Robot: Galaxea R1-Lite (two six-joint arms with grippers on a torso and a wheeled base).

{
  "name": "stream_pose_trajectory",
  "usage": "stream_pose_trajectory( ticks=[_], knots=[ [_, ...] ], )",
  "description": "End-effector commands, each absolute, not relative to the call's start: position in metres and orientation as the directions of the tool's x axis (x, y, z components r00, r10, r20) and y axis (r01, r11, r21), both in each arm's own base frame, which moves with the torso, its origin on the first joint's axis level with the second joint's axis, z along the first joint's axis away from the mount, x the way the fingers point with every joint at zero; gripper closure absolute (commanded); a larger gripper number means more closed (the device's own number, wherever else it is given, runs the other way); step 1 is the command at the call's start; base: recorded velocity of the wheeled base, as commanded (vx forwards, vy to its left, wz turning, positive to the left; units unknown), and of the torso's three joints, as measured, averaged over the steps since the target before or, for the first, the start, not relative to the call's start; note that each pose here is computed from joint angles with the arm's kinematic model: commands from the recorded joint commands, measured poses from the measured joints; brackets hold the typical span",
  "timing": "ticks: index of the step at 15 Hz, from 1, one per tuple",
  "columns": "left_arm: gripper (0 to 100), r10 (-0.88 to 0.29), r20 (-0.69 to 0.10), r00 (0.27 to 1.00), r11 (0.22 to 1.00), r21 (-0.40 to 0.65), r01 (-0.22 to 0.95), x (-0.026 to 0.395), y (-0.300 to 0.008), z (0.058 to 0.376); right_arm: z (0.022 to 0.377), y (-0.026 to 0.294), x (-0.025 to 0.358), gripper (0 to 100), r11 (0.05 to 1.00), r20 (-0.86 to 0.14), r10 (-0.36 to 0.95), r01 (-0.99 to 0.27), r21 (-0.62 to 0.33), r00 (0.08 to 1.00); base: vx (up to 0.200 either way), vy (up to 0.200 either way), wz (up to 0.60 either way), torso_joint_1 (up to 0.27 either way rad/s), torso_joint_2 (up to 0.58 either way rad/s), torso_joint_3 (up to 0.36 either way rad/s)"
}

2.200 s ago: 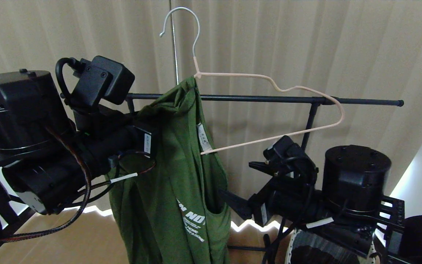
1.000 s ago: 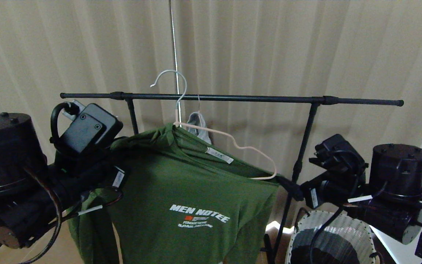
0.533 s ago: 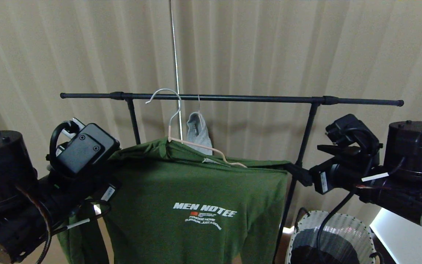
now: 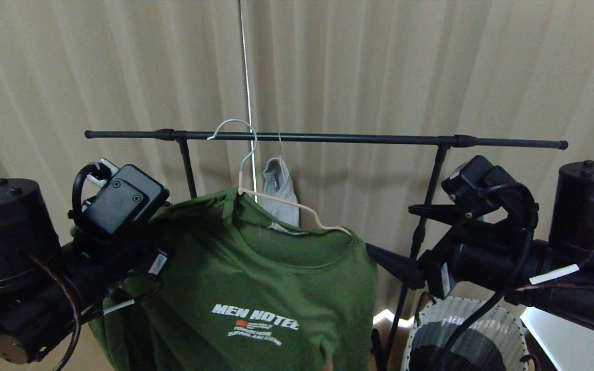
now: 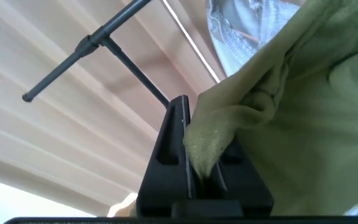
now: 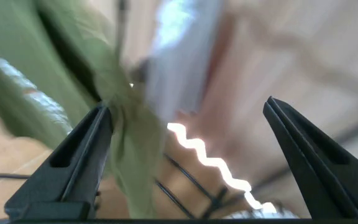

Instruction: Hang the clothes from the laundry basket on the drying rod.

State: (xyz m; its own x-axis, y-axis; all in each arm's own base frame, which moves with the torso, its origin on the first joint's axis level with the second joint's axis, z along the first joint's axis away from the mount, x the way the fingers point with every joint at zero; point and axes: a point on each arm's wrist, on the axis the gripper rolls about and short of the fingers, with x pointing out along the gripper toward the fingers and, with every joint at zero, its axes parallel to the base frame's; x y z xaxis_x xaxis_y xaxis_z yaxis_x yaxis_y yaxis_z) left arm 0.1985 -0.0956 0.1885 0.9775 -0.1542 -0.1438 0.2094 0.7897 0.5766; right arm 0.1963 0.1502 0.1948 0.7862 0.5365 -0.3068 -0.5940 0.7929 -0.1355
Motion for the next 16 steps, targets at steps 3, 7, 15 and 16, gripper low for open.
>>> stream_pose_trajectory(
  ticks=[3, 7, 15, 16],
  knots=[
    [100, -0.130, -0.141, 0.982, 0.813, 0.551, 0.186, 0.206, -0.100, 0.184, 0.193, 0.155, 0.198, 0, 0.761, -0.339, 0.545, -0.622, -0.182, 0.767, 0.000, 0.000, 0.00, 0.000, 0.00, 0.000],
    [100, -0.191, -0.125, 0.974, 0.821, 0.523, 0.228, 0.201, -0.113, 0.184, 0.208, 0.170, 0.211, 0, 0.734, -0.292, 0.573, -0.638, -0.233, 0.766, 0.000, 0.000, 0.00, 0.000, 0.00, 0.000],
    [100, -0.263, -0.115, 0.958, 0.805, 0.521, 0.283, 0.192, -0.128, 0.186, 0.215, 0.194, 0.228, 0, 0.710, -0.262, 0.585, -0.641, -0.292, 0.767, 0.000, 0.000, 0.00, 0.000, 0.00, 0.000],
    [100, -0.271, -0.115, 0.956, 0.803, 0.520, 0.291, 0.191, -0.129, 0.186, 0.214, 0.196, 0.230, 0, 0.711, -0.265, 0.582, -0.639, -0.294, 0.769, 0.000, 0.000, 0.00, 0.000, 0.00, 0.000]
  ],
)
